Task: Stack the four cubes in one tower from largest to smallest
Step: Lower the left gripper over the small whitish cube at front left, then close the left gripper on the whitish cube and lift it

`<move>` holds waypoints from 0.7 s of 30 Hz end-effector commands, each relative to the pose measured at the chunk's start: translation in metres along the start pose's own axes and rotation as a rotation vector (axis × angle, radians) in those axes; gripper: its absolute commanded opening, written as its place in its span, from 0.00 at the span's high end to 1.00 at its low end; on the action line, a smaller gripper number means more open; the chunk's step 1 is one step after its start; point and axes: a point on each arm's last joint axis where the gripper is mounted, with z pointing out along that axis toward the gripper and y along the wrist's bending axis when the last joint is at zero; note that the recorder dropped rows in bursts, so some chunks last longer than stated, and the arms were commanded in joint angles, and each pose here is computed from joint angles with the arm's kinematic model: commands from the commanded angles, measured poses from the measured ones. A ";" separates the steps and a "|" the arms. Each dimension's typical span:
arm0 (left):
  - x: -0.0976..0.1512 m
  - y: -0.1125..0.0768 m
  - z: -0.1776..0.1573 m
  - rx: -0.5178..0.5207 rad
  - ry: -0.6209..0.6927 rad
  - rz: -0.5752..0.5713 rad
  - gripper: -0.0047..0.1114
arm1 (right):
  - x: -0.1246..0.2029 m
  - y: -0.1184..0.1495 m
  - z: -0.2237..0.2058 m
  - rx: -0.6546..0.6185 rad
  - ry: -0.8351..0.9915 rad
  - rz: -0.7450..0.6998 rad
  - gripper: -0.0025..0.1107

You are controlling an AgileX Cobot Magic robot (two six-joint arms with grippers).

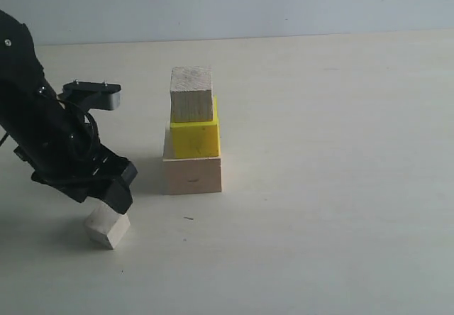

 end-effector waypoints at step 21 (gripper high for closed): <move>-0.002 -0.003 0.032 -0.021 0.085 0.052 0.37 | 0.001 -0.002 0.000 0.012 0.006 -0.014 0.98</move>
